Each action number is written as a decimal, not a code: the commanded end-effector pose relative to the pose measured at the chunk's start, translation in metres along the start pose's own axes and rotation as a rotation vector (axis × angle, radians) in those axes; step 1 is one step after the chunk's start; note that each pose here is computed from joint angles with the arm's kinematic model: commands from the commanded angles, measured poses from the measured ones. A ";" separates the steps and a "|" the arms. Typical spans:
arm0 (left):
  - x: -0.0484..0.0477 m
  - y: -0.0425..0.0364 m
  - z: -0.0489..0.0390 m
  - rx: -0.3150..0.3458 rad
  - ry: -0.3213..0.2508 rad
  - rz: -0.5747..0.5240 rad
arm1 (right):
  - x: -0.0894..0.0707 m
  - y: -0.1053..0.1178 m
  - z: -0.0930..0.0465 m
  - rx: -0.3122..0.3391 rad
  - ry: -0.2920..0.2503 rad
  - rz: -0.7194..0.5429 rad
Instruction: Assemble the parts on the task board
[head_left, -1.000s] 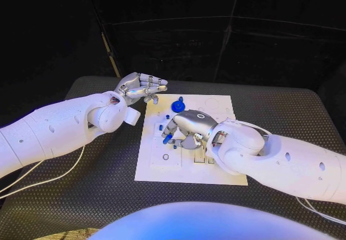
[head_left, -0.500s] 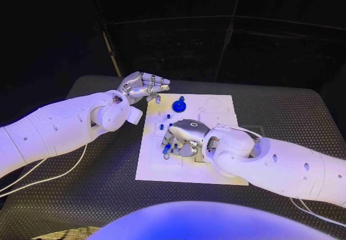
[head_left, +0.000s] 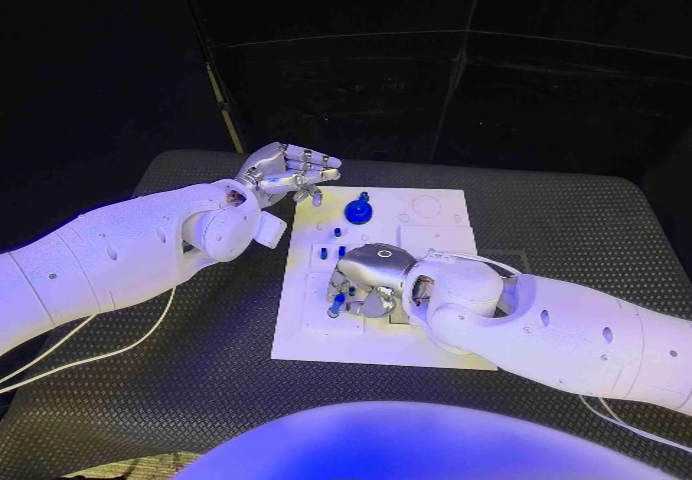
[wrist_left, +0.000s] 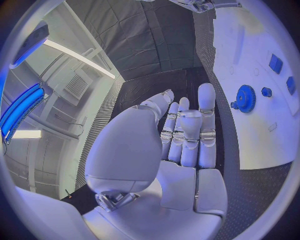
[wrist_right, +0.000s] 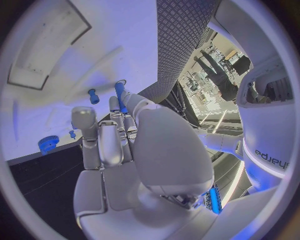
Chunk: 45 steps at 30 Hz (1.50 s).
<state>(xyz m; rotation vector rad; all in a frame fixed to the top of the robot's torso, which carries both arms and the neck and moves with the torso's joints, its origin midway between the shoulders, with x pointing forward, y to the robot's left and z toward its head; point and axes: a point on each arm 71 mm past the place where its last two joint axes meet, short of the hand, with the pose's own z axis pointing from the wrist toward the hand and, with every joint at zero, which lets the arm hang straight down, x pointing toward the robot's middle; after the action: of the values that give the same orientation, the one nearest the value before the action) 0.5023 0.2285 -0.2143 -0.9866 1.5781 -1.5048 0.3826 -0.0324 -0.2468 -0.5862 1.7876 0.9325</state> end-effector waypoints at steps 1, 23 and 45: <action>0.0013 -0.0014 0.0008 0.006 0.011 -0.008 | 0.004 0.002 0.000 -0.003 0.036 -0.023; 0.0013 -0.0011 0.0007 0.002 0.014 -0.009 | 0.006 0.003 0.006 0.019 0.031 -0.061; 0.0009 -0.0010 0.0002 -0.001 0.014 -0.009 | 0.011 0.010 0.008 0.005 -0.004 -0.063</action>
<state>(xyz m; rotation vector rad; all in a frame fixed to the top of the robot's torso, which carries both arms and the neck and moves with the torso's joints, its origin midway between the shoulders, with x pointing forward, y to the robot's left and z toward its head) 0.5022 0.2286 -0.2147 -0.9880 1.5856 -1.5055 0.3748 -0.0200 -0.2592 -0.6528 1.7950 0.8782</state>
